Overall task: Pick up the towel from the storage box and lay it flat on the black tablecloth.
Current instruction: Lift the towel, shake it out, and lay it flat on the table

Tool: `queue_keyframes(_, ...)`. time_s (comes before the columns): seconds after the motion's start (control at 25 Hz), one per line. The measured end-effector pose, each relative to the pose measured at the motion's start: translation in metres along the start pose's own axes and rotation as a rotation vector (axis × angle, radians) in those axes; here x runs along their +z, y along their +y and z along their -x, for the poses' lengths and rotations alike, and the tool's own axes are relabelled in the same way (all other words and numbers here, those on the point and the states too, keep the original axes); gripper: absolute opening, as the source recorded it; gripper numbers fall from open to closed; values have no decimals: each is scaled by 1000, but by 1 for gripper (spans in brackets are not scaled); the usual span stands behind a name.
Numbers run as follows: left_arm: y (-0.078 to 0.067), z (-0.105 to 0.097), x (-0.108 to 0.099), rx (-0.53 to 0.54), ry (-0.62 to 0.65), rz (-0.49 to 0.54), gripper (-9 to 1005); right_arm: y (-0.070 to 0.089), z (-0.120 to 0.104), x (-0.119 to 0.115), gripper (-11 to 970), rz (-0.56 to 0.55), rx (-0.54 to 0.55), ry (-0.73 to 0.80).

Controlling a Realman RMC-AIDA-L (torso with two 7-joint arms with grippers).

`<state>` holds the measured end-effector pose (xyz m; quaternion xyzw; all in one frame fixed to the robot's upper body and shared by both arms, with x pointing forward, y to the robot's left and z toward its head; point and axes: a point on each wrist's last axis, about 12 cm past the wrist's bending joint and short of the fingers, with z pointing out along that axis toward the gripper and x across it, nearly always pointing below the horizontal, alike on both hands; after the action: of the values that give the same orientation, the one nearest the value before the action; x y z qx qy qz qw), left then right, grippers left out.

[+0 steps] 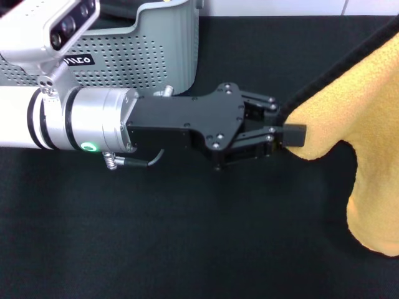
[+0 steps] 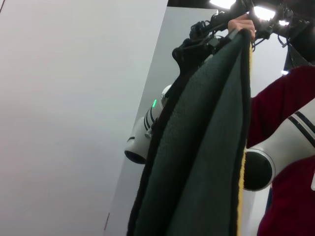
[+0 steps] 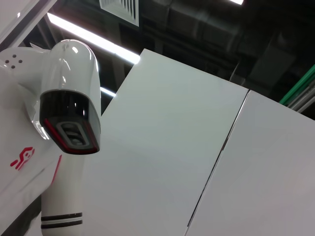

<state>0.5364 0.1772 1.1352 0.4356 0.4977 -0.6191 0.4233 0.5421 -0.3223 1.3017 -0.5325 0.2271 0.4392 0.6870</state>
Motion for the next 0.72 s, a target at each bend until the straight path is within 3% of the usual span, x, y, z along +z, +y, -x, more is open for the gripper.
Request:
queue_keyframes(0.32, -1, -1, 0, -2, 11, -9, 93, 2, -1, -1, 4, -11, 5, -6)
queue_keyframes(0.52, 0, 4, -8, -34, 22, 4, 83, 12, -11, -9, 5, -59, 61, -14)
queue_keyframes(0.72, 0, 17, -42, -173, -31, 89, 63, 28, -27, -16, 5, -125, 134, -36)
